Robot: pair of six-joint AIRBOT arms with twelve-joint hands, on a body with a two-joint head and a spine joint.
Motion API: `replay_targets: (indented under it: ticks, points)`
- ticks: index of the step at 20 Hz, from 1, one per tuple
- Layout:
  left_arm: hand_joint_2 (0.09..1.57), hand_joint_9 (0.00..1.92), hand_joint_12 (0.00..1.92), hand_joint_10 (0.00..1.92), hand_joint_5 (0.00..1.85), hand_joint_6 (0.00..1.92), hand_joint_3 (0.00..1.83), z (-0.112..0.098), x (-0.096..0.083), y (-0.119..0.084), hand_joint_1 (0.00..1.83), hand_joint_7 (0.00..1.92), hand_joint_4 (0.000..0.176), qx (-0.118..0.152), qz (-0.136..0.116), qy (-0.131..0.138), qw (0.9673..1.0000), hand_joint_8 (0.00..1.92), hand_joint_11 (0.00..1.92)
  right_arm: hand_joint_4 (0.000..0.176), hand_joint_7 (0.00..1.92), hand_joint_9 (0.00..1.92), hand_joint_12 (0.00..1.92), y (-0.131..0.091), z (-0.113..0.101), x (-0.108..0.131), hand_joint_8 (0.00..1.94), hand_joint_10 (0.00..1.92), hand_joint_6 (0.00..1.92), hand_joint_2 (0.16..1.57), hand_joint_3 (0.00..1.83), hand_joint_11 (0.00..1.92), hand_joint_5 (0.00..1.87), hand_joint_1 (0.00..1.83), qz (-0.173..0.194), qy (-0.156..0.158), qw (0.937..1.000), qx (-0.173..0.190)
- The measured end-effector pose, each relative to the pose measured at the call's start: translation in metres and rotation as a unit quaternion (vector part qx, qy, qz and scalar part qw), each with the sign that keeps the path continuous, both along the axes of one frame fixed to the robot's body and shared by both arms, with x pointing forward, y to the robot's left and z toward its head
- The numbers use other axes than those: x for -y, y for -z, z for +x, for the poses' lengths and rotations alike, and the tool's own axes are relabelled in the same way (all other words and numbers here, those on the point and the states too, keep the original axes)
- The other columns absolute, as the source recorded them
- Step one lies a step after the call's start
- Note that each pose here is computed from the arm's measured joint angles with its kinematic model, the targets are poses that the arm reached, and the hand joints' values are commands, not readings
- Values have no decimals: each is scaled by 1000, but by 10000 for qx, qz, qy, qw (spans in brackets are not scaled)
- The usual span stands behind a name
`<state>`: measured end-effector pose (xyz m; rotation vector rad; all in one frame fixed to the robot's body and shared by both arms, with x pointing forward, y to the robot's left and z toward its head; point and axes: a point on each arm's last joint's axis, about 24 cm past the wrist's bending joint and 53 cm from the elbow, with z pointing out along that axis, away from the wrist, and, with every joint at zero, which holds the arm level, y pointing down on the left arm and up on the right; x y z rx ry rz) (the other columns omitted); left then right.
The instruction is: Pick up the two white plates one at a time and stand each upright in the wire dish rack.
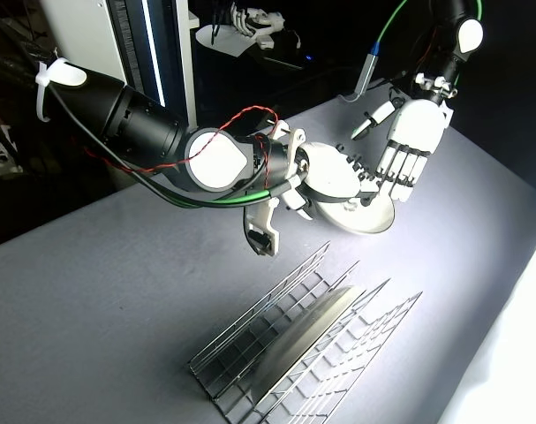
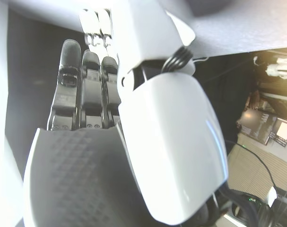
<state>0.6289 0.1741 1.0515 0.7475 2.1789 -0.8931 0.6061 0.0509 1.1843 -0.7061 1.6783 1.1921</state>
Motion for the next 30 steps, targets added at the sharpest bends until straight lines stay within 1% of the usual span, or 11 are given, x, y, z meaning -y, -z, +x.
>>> replay_targets:
  ticks: [3,8,12,13,15,19,22,25,28,29,30]
  points:
    - [1115,11,0,2,28,0,0,-9,2,6,0,20,0,-128,-43,42,9999,0,0,0,164,209,926,-4,-6,-2,1,7,1,1064,0,0,126,1515,47,-55,10000,-5]
    - [1116,22,4,8,49,8,0,-12,6,6,0,41,0,-146,-71,90,9998,10,8,0,131,184,892,-1,-5,-2,1,1,0,1065,0,0,105,1532,-12,-2,10000,-21]
    - [1115,27,5,8,48,5,0,-12,6,7,0,38,0,-155,-68,99,9998,6,11,0,153,192,909,3,-7,-11,6,3,7,1056,0,0,128,1547,-42,-28,10000,-66]
    - [1115,24,5,7,50,6,0,-13,5,7,0,36,0,-163,-77,89,9998,5,11,0,146,178,848,3,-9,-13,2,2,5,1062,0,0,127,1577,-37,-50,10000,-73]
    - [1117,36,9,10,57,8,0,-13,6,7,0,49,0,-167,-78,94,9998,9,19,0,156,192,880,4,-8,-13,4,7,3,1069,2,0,126,1568,-50,-39,9999,-86]
    - [1114,28,6,3,46,0,0,-13,6,7,0,41,0,-168,-80,97,9998,2,6,0,126,178,848,19,-6,-14,4,6,6,1080,2,0,123,1594,-203,63,9996,-195]
    - [1113,43,15,7,65,7,0,-14,7,7,0,54,0,-172,-82,101,9998,6,24,0,124,179,822,23,-12,-24,1,4,1,1091,4,0,114,1578,-189,-27,9995,-261]
    - [1116,37,16,5,58,5,1,-14,8,7,0,51,0,-177,-91,102,9997,3,22,0,125,183,851,28,-17,-34,0,2,1,1089,2,0,121,1583,-222,-82,9992,-311]
    - [1118,25,12,0,57,3,1,-14,8,7,0,41,0,-179,-91,104,9997,0,8,0,152,193,850,35,-18,-40,4,3,5,1087,0,0,143,1601,-299,-48,9988,-374]
    - [1123,24,15,0,66,6,3,-15,7,8,0,46,0,-190,-88,101,9997,3,13,0,184,217,905,39,-19,-41,8,9,10,1080,0,0,176,1609,-330,-42,9986,-405]
    - [1123,24,15,0,66,6,3,-15,7,8,0,46,0,-193,-91,103,9997,3,13,0,184,217,905,41,-20,-42,8,9,10,1080,0,0,176,1609,-341,-49,9985,-417]
